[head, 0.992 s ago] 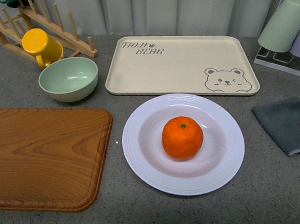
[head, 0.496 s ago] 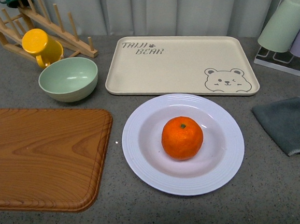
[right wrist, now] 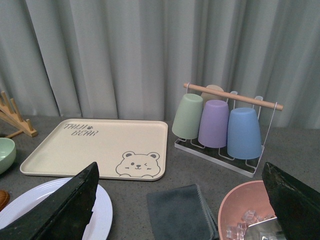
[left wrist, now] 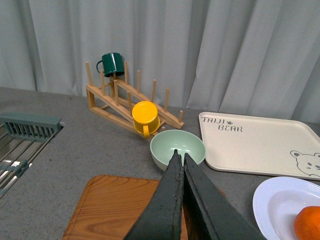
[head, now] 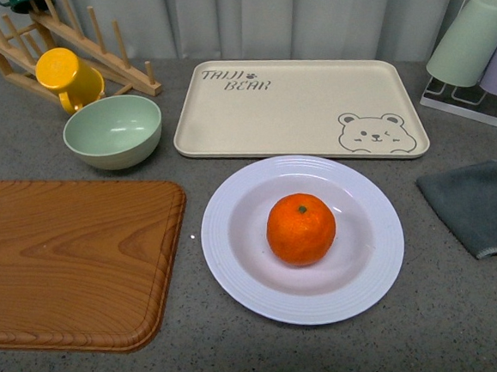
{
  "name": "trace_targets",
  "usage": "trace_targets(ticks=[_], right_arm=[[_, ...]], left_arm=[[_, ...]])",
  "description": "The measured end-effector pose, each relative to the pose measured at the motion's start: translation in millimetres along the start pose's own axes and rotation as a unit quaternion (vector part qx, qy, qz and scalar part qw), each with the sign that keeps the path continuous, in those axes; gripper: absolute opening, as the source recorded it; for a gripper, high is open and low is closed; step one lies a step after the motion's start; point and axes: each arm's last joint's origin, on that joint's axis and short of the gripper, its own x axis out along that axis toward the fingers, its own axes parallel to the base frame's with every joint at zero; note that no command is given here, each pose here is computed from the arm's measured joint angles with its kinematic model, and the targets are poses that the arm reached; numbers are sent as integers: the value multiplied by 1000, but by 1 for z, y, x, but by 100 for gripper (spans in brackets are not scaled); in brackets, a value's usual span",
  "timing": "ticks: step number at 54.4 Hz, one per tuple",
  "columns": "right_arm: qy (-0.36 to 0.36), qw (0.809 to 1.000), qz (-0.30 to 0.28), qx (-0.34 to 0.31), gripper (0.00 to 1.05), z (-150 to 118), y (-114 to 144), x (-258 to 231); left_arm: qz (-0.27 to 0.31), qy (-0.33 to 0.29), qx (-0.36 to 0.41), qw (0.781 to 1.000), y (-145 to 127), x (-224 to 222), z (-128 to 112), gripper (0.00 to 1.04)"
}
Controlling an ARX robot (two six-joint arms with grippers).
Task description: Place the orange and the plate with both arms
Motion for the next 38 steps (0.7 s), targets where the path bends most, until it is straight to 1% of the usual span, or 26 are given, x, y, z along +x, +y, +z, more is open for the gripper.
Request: trace_targets(ticks=[28, 32, 38], right_arm=[[0, 1000, 0, 0, 96, 0, 0, 0], [0, 1000, 0, 0, 96, 0, 0, 0], [0, 1000, 0, 0, 96, 0, 0, 0]], left_arm=[[0, 0, 0, 1000, 0, -10, 0, 4], [0, 17, 0, 1000, 0, -17, -5, 4], [0, 3, 0, 1000, 0, -21, -3, 4]])
